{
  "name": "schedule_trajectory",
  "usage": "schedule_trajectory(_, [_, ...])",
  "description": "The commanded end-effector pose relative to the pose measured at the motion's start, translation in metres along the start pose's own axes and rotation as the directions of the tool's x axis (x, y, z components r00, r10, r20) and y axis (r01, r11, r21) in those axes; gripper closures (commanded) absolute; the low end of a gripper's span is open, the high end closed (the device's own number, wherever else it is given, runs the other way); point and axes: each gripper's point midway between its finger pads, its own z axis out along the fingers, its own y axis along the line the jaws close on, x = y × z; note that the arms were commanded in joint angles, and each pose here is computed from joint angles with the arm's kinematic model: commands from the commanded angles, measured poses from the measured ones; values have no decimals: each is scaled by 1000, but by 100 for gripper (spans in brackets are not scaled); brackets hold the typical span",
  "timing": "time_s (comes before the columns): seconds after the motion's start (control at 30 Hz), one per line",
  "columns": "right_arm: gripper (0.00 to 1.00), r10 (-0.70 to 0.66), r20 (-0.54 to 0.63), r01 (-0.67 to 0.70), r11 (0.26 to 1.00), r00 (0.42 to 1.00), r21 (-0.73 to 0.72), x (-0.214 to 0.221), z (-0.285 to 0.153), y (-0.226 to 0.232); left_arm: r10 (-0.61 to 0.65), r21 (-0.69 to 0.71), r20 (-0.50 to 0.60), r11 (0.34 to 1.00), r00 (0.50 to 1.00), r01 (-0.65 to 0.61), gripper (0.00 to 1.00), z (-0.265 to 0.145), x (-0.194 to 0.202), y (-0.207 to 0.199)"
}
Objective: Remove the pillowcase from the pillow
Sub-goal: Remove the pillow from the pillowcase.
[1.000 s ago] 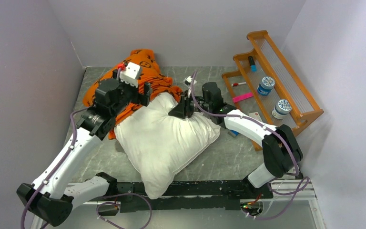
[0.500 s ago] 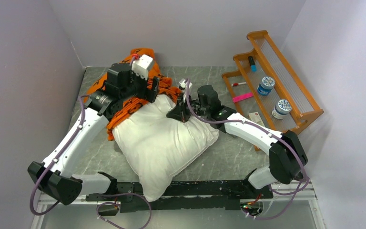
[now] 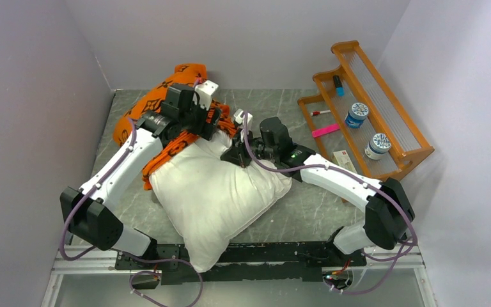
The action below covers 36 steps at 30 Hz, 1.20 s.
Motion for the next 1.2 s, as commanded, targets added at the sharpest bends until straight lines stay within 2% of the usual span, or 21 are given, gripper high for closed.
schedule_trajectory(0.0, [100, -43, -18, 39, 986, 999, -163, -7, -6, 51, 26, -92, 12, 995, 1000, -25, 16, 1, -8, 17])
schedule_trajectory(0.1, [100, -58, -19, 54, 982, 998, -181, -8, -10, 59, 19, -141, 17, 990, 1000, -17, 22, 7, -6, 28])
schedule_trajectory(0.17, [100, -61, -21, 56, 980, 998, -192, -8, -16, 64, 9, -176, 11, 984, 1000, -7, 32, 13, -5, 38])
schedule_trajectory(0.4, [100, -80, -27, 75, 985, 996, -155, -4, -40, 67, -18, -334, 41, 942, 999, 30, 92, 25, -14, 82])
schedule_trajectory(0.43, [100, -84, -25, 79, 986, 996, -147, -4, -44, 68, -20, -363, 52, 931, 998, 38, 95, 25, -18, 90])
schedule_trajectory(0.7, [100, -112, -25, 110, 993, 993, -51, -3, -79, 64, -49, -558, 135, 821, 990, 117, 95, 25, -47, 161])
schedule_trajectory(0.83, [100, -121, -14, 121, 991, 993, 61, -5, -98, 51, -66, -632, 172, 758, 983, 161, 95, 26, -54, 192])
schedule_trajectory(1.03, [100, -150, -6, 147, 960, 989, 236, -15, -119, 27, -88, -689, 232, 688, 969, 228, 95, 22, -74, 233])
schedule_trajectory(1.17, [100, -146, -9, 141, 940, 989, 311, -13, -125, 13, -104, -723, 231, 647, 967, 242, 95, 24, -75, 254])
